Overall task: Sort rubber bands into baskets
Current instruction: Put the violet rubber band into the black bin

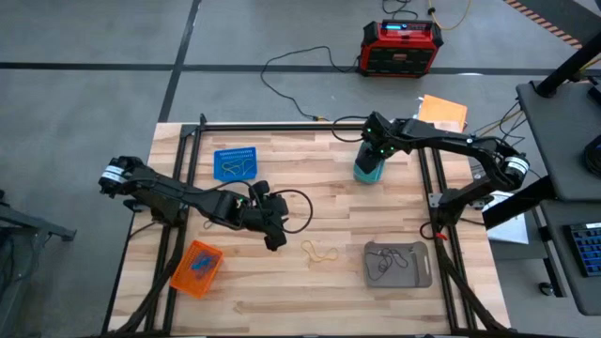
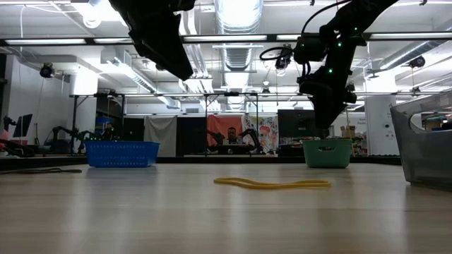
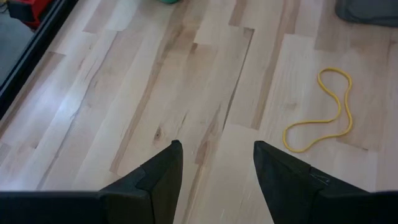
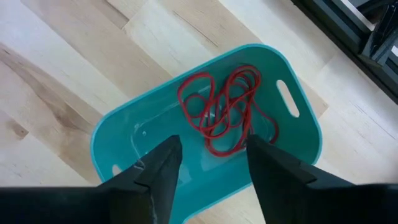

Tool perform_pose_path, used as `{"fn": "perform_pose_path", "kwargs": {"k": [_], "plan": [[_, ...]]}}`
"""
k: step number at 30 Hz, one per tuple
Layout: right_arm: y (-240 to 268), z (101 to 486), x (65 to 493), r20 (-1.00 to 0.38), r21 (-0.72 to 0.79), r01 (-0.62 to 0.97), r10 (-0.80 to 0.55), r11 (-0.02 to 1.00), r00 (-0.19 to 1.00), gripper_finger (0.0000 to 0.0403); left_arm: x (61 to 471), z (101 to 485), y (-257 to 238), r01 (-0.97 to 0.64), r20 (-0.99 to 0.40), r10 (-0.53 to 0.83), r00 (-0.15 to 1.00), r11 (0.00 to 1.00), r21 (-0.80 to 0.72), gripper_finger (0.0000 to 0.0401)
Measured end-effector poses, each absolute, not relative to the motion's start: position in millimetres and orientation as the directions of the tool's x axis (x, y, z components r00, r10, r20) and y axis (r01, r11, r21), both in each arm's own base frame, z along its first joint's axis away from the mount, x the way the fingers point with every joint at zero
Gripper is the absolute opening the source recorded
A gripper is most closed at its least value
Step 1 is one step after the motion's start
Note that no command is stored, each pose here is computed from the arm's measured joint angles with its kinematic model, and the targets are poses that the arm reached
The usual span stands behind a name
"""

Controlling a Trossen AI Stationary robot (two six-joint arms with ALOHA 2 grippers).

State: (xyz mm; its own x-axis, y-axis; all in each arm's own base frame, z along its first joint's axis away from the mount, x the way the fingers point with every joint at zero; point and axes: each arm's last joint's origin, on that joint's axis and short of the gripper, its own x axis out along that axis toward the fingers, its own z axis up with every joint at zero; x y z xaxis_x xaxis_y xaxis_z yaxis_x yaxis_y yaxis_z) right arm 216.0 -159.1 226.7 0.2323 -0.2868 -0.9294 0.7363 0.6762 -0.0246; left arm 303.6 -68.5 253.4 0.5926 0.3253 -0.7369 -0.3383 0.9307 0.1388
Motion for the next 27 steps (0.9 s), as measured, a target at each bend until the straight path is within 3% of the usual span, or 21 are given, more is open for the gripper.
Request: {"fn": "perform_pose_path", "kwargs": {"k": [16, 27], "plan": [[-151, 262, 220, -0.863, 0.005, 0.715, -0.359, 0.699, 0.357, 0.0185, 306, 254, -69, -0.363, -0.725, 0.322, 0.609, 0.926, 0.107, 0.0181], [-92, 288, 237, -0.769, -0.020, 0.580, -0.383, 0.814, 0.511, 0.0185, 309, 252, -69, -0.421, -0.702, 0.365, 0.611, 0.901, 0.102, 0.0181]]}}
